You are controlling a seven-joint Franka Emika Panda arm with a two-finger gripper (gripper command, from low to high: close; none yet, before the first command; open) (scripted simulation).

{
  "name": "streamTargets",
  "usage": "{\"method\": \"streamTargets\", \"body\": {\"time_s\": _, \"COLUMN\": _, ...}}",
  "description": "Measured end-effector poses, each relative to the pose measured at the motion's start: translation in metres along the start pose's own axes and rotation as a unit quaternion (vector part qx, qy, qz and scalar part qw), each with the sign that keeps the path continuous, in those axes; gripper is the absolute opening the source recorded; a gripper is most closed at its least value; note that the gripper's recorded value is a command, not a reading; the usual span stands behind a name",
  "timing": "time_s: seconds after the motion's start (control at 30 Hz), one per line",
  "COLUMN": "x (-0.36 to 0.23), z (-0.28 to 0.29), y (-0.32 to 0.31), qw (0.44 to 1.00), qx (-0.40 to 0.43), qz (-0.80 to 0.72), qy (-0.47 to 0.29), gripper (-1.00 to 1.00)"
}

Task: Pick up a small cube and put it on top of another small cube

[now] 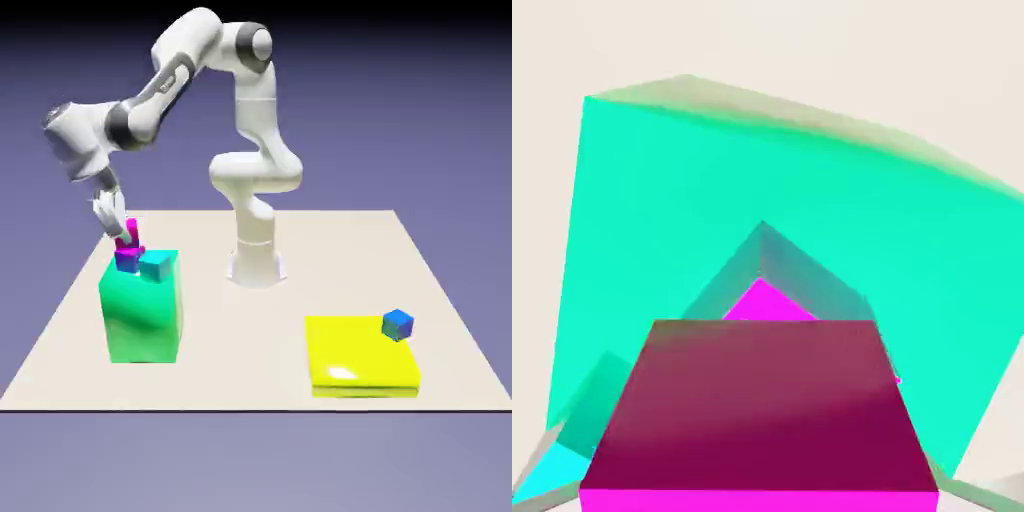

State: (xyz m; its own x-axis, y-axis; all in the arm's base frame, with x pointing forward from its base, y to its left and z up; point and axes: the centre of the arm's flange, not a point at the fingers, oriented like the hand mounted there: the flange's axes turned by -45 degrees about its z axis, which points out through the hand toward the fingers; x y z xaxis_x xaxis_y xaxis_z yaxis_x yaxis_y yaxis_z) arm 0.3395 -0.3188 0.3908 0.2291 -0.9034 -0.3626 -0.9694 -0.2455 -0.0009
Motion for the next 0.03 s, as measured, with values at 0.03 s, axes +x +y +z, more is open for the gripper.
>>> {"method": "streamTargets", "body": {"time_s": 0.03, "x": -0.0008, "z": -0.0149, "y": -0.0007, "qw": 1.0, "qx": 0.0, "qz": 0.0, "qy": 0.0, "gripper": 1.0}}
